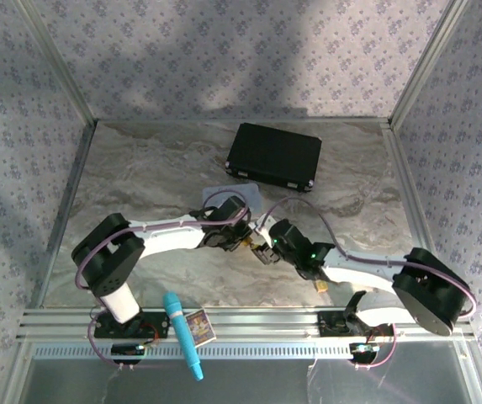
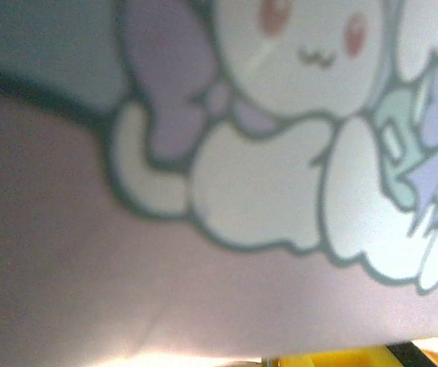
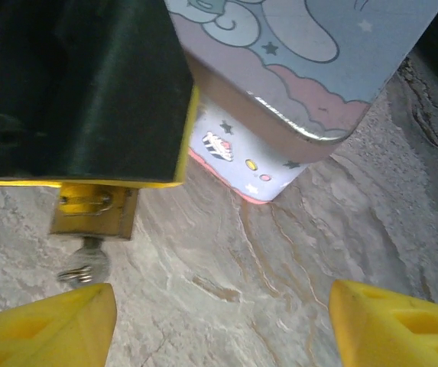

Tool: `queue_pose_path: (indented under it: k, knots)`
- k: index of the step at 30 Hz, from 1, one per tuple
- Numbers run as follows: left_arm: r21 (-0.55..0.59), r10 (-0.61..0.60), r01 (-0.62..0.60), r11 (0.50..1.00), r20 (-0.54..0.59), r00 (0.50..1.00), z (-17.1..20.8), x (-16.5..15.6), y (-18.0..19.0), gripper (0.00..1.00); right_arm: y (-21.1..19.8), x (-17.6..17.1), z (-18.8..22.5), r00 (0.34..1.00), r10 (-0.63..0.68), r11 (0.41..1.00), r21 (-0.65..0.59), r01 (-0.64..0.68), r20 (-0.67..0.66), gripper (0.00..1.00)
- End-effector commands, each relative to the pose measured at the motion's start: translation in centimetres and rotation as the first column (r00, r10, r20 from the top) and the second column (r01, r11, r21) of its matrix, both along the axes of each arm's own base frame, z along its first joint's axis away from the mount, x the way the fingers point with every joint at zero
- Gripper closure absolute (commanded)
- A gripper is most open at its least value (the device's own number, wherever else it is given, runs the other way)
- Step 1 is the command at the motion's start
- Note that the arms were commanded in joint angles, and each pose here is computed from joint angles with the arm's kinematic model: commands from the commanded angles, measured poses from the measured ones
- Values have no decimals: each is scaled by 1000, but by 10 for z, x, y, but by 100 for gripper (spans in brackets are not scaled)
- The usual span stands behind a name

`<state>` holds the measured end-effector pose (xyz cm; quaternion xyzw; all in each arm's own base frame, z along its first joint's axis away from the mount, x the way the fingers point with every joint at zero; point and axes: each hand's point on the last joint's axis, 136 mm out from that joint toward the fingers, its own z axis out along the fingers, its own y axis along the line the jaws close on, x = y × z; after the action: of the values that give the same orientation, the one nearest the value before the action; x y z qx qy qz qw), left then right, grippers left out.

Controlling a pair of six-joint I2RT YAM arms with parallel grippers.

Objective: Unlock the padlock with the key

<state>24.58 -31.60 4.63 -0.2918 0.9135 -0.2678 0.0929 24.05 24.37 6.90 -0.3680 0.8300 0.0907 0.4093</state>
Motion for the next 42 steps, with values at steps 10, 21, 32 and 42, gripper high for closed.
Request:
queue_pose_path:
  k: [10,21,32,42]
  knots:
    - [-1,14,-14,1000,-109,994,-20,-20,18,89,14,-11,19,903,97,856,498,139,-419,41]
    - [-13,16,-17,1000,-78,997,-13,-18,19,90,29,-28,17,827,187,837,526,149,-531,47]
    - [-28,12,-13,1000,-61,998,-9,-21,16,90,40,-18,16,798,232,775,601,193,-556,58]
    - [-51,15,-18,999,-49,999,-5,-20,13,90,48,-20,3,757,248,775,593,219,-604,71]
